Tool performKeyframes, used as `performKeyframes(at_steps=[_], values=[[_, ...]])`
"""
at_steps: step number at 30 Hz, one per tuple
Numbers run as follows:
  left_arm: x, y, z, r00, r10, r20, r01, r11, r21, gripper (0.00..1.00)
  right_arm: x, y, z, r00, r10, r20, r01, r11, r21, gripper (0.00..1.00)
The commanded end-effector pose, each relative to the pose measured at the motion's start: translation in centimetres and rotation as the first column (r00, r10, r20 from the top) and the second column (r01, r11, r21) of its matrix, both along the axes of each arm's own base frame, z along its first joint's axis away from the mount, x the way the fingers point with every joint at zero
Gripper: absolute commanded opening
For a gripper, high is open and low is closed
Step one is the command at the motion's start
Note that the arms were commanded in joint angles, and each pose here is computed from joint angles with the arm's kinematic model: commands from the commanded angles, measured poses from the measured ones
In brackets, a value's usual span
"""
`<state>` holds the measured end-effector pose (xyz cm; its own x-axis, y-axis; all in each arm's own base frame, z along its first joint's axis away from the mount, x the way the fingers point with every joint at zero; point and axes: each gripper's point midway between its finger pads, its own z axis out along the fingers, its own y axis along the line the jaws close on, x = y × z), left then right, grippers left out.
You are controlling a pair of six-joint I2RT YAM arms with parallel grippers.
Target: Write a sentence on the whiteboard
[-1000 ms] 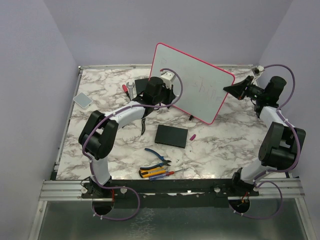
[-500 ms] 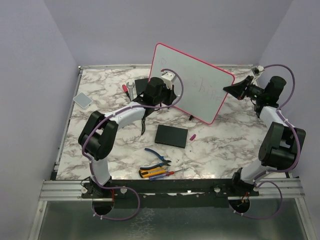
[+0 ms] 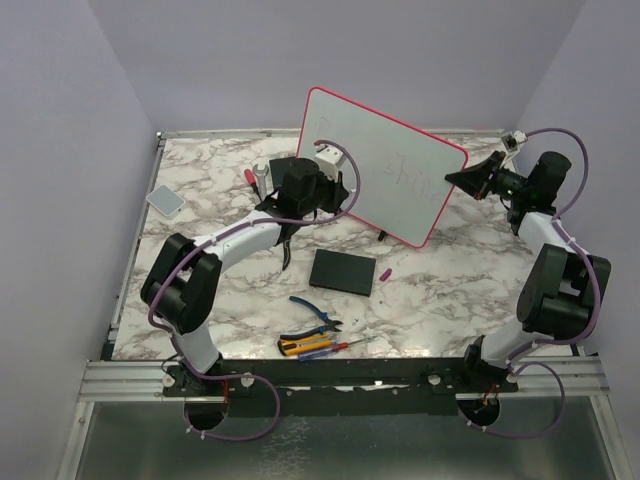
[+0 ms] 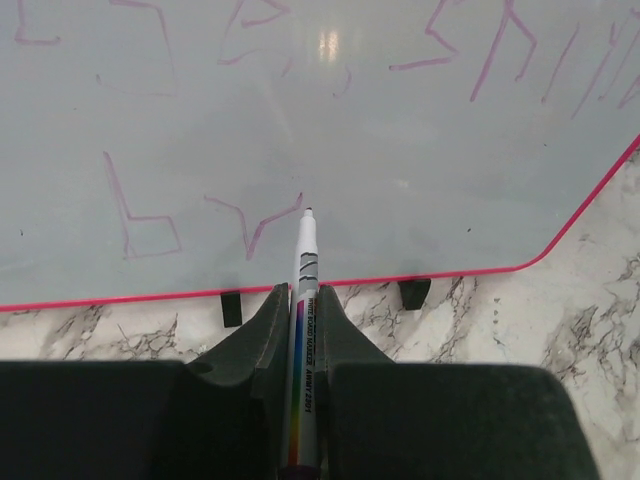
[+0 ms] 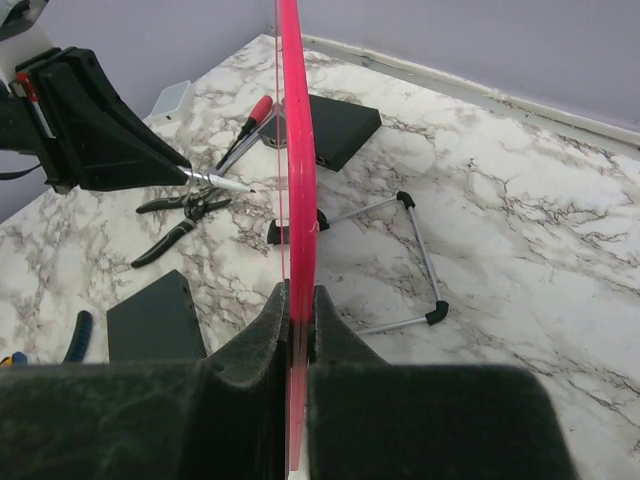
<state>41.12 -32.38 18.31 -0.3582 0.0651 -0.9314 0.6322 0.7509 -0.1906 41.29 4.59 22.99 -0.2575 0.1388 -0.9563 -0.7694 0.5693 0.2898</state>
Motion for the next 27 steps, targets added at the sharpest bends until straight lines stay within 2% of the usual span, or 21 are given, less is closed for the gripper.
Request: performKeyframes(at_steps=[1,10,27], values=[[-1.1,-0.9,-0.6,0.999,-0.051,-0.015,0.051,0.999,-0.003,0.0,-0.2,0.9,-2.0,0.999,0.021,-0.048,-0.022,1.0,-0.006,0.01],[-0.2,-2.7,-1.1,0.998,-0.059,-0.011,0.06,0.998,0.002,0.0,-0.2,0.8,-2.1,0.999,0.02,-0.048,-0.02,1.0,-0.007,0.01],[1.5,-3.0,-2.2,1.0,-0.018,-0.001,0.018,1.0,0.02,0.0,-0.2,0.8,-2.1,0.999,0.021,-0.048,-0.021,1.0,-0.007,0.01]])
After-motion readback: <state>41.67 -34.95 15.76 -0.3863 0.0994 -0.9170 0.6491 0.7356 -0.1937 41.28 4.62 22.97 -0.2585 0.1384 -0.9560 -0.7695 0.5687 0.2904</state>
